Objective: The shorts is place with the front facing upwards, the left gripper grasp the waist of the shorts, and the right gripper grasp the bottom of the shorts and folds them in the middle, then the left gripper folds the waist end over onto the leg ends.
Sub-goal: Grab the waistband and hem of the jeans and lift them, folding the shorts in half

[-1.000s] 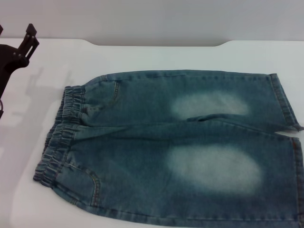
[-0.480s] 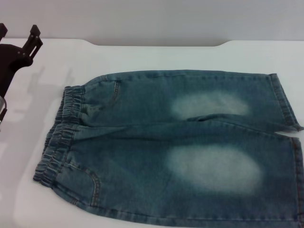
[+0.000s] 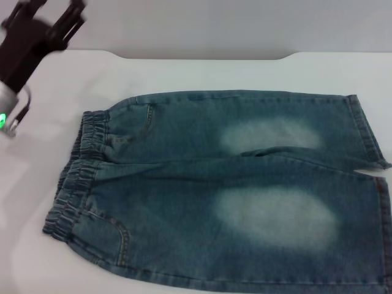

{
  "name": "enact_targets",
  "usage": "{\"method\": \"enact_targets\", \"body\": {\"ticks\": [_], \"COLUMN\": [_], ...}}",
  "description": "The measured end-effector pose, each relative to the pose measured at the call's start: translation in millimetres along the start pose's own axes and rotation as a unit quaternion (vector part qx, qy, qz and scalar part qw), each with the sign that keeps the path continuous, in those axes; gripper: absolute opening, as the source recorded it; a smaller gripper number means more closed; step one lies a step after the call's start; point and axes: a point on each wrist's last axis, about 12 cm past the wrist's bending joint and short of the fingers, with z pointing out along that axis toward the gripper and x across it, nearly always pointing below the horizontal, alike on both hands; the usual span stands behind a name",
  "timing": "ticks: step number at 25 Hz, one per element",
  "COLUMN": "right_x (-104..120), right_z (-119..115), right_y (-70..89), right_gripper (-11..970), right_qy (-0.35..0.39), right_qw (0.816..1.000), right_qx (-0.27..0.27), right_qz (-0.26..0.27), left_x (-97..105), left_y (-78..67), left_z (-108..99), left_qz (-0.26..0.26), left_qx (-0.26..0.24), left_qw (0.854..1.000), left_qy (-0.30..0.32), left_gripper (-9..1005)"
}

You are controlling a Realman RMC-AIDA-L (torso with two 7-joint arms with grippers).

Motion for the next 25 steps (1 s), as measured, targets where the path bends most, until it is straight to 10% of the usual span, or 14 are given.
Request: {"method": "enact_targets", "body": {"ticks": [11, 19, 25], "right_x": [0.1, -3.0, -6.9], "right_z": [-1.4, -7.7, -13.2], "right_y": [-9.5, -22.0, -30.5], "right_gripper": [540, 539, 537], "right_qy": [0.012, 0.009, -0.001], "right_qw": [1.000, 1.000, 1.000], "right_qx": [-0.007, 0.002, 0.014], "right_qz": [0.009, -0.009, -0.017], "left_x": [-82.6, -140.5, -136.0], "left_y": [-17.0, 1.3, 20.0], "left_z": [71.0, 47.3, 4.7], "left_qz": [-0.069, -0.052, -0.048], "left_qx": [0.260, 0.306, 0.250], "left_qw": [0.948, 0.893, 0.857], "left_qy": [0.170, 0.324, 0.449], "left_gripper": [801, 799, 799]}}
